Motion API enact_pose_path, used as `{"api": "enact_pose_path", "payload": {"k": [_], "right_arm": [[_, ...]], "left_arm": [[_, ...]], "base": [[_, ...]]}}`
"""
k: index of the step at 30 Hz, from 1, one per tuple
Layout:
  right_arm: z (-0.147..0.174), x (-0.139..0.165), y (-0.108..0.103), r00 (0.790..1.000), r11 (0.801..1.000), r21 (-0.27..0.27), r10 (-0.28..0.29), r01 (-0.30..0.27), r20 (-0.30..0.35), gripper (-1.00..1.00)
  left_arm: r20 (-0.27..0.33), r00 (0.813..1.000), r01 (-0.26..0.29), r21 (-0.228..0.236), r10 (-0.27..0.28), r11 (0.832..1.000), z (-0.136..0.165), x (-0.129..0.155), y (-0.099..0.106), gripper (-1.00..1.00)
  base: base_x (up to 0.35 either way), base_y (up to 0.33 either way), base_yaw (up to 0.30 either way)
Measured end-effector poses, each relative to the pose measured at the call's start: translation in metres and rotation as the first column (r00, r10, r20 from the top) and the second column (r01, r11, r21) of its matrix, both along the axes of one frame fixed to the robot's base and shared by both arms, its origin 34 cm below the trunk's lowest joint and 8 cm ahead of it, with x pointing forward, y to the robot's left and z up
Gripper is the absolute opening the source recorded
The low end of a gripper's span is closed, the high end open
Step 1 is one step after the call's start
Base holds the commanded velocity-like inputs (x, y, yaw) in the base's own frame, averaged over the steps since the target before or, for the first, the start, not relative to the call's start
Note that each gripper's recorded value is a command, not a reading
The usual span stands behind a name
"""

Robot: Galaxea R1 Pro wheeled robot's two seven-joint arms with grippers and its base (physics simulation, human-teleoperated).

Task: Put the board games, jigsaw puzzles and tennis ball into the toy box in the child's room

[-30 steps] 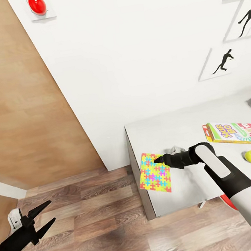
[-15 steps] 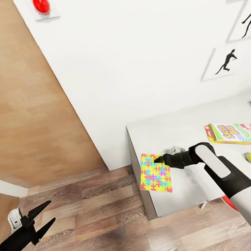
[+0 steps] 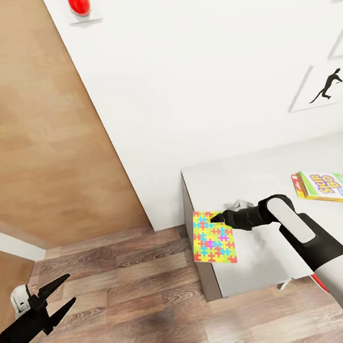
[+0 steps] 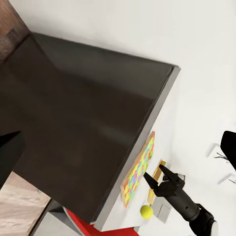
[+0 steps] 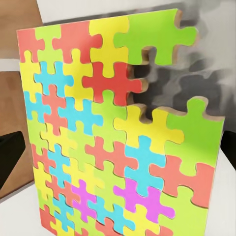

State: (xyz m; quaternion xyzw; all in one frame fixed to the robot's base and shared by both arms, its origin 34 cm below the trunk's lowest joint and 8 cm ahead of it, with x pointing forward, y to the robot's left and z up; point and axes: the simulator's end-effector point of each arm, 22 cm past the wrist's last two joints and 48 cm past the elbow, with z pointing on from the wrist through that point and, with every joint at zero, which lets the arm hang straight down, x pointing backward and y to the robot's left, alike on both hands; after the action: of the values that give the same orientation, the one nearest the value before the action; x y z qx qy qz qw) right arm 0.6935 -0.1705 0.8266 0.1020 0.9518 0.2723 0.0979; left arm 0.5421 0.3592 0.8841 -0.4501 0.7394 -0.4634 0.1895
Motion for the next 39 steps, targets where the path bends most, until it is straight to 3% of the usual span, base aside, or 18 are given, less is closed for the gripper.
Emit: {"api": "enact_pose_path", "payload": {"k": [39], "right_arm": [[0.0003,0.0011,-0.0021,1.000,1.000,-0.002,-0.004,0.004,0.002,1.00]], "left_arm": [[0.000,1.000,0.000,0.000,0.000,1.000,0.0000,-0.0001,0.0000,1.00]], "base": [[0.000,0.000,0.040]]}}
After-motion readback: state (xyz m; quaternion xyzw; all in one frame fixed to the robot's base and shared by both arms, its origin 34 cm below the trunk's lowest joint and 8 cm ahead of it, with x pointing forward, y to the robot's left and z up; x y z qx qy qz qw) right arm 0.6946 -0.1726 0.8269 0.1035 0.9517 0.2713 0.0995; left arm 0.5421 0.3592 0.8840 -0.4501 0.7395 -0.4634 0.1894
